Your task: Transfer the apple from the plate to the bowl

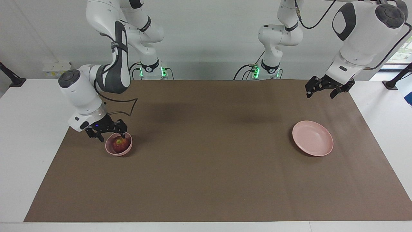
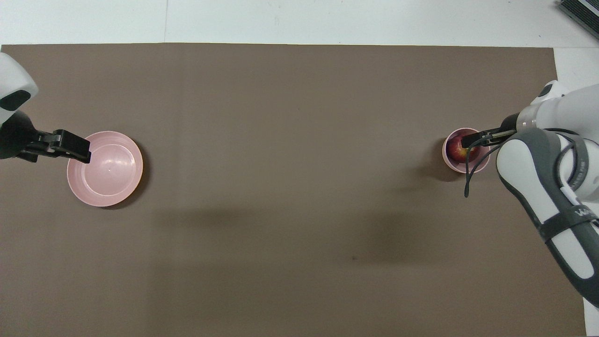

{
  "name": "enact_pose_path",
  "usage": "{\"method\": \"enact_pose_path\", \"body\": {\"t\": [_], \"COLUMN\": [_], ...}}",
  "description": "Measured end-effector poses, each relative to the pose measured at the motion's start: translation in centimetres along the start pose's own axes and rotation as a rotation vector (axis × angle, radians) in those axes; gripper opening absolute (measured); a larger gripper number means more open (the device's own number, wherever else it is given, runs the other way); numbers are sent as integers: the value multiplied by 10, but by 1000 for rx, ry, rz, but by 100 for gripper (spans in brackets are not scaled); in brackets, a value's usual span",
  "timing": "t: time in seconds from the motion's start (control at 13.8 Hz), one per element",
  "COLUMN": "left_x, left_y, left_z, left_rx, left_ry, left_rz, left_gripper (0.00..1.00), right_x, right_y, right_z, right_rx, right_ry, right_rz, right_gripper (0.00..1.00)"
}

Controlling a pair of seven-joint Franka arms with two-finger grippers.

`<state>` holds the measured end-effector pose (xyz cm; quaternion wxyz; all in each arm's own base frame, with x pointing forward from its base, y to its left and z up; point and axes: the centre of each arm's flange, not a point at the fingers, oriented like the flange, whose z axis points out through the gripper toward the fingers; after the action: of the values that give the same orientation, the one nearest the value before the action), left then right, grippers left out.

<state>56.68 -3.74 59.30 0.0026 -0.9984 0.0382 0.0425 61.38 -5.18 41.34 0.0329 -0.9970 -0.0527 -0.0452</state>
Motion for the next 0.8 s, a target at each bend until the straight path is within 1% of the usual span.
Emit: {"method": "enact_pose_path", "body": {"t": [0.14,0.36,0.58,0.8], "left_x": [0,0,0,0], "left_y": [-1,2,6,4], "left_z": [0,0,0,-2], "left_rx": [0,-5,-9,-17], "left_ry": [0,0,1,5], "left_rz": [-3,2,6,4], "left_gripper": [100,100,100,100], "right_x": [-5,-14,-22,-32], "right_y": [-9,-21,-23,-22], "right_z": [-24,-66,-131,-192], "right_rx": [10,18,28,-3], "right_ry": [-1,-30,-64,-87], "right_rz": [54,64,60,50], "right_gripper": [100,100,100,100]}}
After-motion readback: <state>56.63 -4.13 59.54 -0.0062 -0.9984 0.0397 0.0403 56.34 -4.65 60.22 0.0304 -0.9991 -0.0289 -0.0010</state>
